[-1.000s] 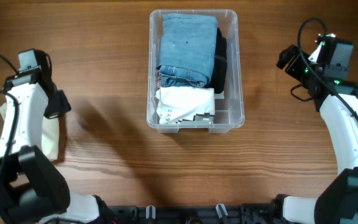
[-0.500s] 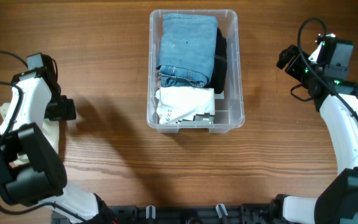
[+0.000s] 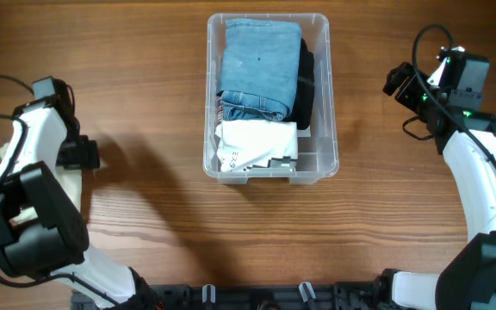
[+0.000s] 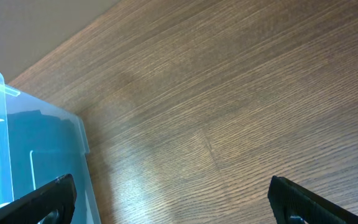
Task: Pack container
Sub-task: 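Lower the left gripper onto the cream cloth on the table, then grasp the cream cloth with the left gripper and lift it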
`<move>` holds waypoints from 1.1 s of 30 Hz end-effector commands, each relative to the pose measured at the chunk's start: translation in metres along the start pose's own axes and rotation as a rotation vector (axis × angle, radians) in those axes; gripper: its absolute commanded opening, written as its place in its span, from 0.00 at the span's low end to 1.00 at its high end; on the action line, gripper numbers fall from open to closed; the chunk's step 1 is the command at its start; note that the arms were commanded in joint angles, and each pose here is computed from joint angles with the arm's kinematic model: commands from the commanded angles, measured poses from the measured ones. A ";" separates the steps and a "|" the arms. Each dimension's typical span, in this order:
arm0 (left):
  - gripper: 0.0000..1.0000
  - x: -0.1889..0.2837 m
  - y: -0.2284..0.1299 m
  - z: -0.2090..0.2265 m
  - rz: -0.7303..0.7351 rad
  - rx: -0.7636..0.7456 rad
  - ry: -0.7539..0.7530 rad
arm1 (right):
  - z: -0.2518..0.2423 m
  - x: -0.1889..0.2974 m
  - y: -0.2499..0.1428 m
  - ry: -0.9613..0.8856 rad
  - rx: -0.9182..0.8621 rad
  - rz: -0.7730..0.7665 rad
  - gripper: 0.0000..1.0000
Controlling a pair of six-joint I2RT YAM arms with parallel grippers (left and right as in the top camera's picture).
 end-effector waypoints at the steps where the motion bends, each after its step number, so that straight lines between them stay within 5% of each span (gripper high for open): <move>1: 0.93 -0.011 -0.008 0.011 0.036 0.022 0.003 | 0.004 0.001 0.007 0.016 0.016 -0.013 1.00; 6: 0.94 -0.012 -0.007 0.013 0.028 0.032 0.005 | 0.004 0.001 0.007 0.016 0.016 -0.013 1.00; 13: 0.83 -0.013 -0.002 0.013 0.004 0.036 0.002 | 0.004 0.001 0.007 0.016 0.016 -0.013 1.00; 26: 0.91 -0.041 -0.006 -0.012 0.094 -0.011 -0.114 | 0.004 0.001 0.007 0.016 0.016 -0.013 1.00; 33: 0.71 -0.042 0.005 -0.008 0.040 0.014 -0.089 | 0.004 0.001 0.007 0.016 0.016 -0.013 1.00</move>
Point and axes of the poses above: each gripper's point midway between its finger pads, its own x axis back along the fingers, its own z axis along the line the jaws close on, y = z × x, the point moved 6 cm from there along x, back along the fingers, and after that the axes turned 13 degrees about -x, right-handed, at the moved point
